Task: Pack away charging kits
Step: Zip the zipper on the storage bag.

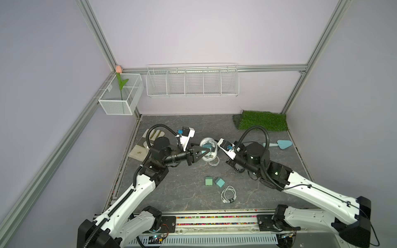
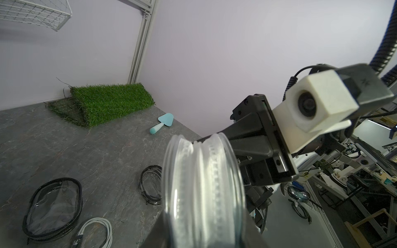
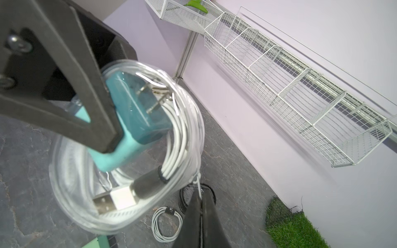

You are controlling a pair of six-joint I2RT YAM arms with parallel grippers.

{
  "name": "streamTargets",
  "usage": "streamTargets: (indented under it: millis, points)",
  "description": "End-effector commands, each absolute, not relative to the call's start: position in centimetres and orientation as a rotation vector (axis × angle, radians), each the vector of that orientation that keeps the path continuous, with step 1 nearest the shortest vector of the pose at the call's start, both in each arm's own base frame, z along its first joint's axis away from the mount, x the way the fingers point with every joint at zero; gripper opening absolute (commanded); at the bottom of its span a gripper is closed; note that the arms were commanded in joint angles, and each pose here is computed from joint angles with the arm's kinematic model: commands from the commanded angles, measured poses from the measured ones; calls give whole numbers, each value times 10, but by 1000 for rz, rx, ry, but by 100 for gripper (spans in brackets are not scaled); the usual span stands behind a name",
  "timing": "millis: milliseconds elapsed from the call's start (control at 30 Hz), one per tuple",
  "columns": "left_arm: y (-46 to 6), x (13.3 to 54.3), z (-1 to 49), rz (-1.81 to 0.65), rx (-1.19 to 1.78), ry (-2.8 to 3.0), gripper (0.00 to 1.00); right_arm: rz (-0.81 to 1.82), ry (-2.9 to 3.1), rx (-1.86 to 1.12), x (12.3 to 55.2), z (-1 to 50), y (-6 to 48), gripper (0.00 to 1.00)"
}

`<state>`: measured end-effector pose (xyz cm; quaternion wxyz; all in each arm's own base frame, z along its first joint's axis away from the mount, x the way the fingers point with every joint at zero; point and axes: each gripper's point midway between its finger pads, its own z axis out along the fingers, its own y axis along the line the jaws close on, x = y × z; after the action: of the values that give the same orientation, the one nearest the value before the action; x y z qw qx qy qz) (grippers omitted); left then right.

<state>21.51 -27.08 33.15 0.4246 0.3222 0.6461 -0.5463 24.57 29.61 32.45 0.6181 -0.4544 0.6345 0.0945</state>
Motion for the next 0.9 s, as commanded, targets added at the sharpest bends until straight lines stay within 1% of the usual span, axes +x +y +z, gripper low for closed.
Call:
streamTargets:
  millis: [0,167,267,400,500,600,700,867]
  points:
    - [-280,211,326,-1398,893,1647,0,173,1323,-1097,243,347,291,7]
    - [-288,220,328,-1351,993,1668,0,144,1214,-1063,242,364,279,7]
    - [-294,221,332,-1294,1147,1582,0,107,1216,-1022,254,373,267,7]
    - [-305,246,338,-1174,1290,1626,0,45,1236,-1036,269,372,267,7]
    - [-308,242,335,-1136,1524,1571,0,21,1219,-1007,285,376,269,7]
    - [-306,262,318,-989,1639,1548,0,56,1182,-1036,293,377,274,7]
    - [-298,262,299,-880,1797,1508,0,49,1177,-999,310,384,264,7]
    - [-289,253,302,-770,1901,1358,0,-7,1157,-1003,330,386,258,7]
